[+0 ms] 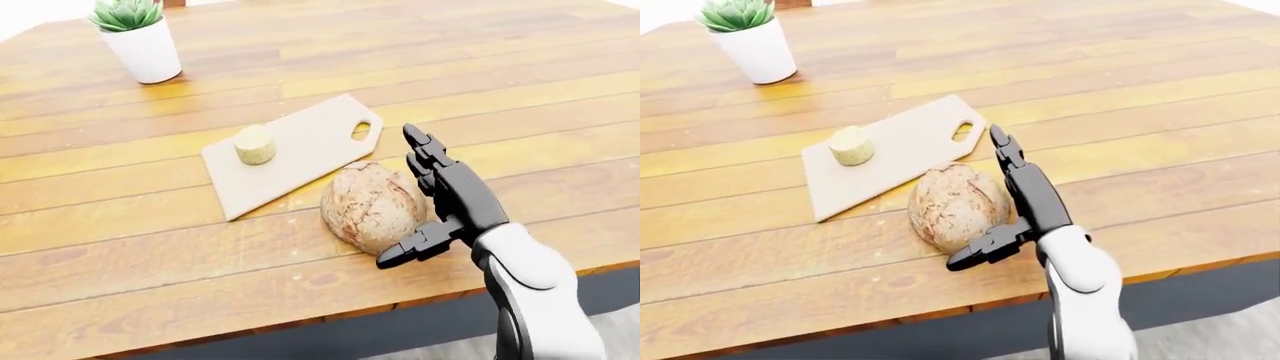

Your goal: Place the bread and cheese on the cutting board.

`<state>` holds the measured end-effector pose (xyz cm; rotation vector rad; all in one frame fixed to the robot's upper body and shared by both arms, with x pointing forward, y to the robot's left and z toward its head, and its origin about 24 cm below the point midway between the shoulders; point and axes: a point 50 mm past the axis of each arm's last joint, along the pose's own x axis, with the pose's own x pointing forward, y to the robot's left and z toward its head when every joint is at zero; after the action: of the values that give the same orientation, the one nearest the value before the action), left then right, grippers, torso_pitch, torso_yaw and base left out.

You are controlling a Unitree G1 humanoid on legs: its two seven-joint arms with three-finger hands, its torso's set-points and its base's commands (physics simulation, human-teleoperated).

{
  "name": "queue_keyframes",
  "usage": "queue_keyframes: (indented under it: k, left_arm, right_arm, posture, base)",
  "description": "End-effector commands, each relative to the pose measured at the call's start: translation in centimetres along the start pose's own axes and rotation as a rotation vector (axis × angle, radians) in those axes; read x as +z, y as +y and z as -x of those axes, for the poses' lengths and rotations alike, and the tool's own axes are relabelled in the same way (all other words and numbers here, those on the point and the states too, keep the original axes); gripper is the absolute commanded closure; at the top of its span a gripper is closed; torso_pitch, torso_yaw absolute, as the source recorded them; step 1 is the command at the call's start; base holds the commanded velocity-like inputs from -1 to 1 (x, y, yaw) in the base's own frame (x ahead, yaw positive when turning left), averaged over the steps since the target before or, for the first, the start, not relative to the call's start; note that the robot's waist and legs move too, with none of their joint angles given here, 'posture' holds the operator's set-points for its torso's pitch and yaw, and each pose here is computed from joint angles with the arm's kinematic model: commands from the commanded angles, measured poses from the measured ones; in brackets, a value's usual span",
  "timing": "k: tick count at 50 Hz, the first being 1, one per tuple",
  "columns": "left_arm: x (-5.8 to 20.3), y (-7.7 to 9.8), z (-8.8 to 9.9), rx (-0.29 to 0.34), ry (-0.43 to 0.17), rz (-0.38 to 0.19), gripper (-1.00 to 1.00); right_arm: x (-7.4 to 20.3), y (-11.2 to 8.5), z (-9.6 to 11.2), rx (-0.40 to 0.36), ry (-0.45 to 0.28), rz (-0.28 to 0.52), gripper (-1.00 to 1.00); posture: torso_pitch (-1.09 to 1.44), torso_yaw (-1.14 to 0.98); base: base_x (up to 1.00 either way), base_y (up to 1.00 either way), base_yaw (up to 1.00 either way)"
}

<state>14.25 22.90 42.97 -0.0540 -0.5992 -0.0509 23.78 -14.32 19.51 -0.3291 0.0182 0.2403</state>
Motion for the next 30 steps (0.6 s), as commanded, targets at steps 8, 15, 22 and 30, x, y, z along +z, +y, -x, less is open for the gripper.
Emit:
queue_keyframes:
  k: [8,15,22,30]
  left_arm:
    - [1.46,0.02,0.16,0.010,-0.066,0.005,-1.00]
    - [1.57,0.12,0.12,0.012,-0.068,0.007,-1.00]
    - [1.79,0.09,0.15,0.011,-0.074,0.007,-1.00]
    - [1.95,0.15,0.23,0.012,-0.077,0.006,-1.00]
  right_arm:
    - [1.16,0.09,0.22,-0.011,-0.070,0.049,-0.95]
    - [0.94,0.18,-0.03,-0.012,-0.061,0.078,-0.63]
    - [0.54,0.10,-0.10,-0.027,-0.048,0.109,-0.51]
    - [0.79,-0.09,0.05,-0.046,-0.053,0.126,0.11]
  posture:
    - [0.00,0.00]
    - [0.00,0.00]
    - [0.00,0.00]
    - [0.00,0.00]
  base:
    - [0.00,0.00,0.00]
    - [0.00,0.00,0.00]
    - [0.00,0.00,0.00]
    - [0.00,0.00,0.00]
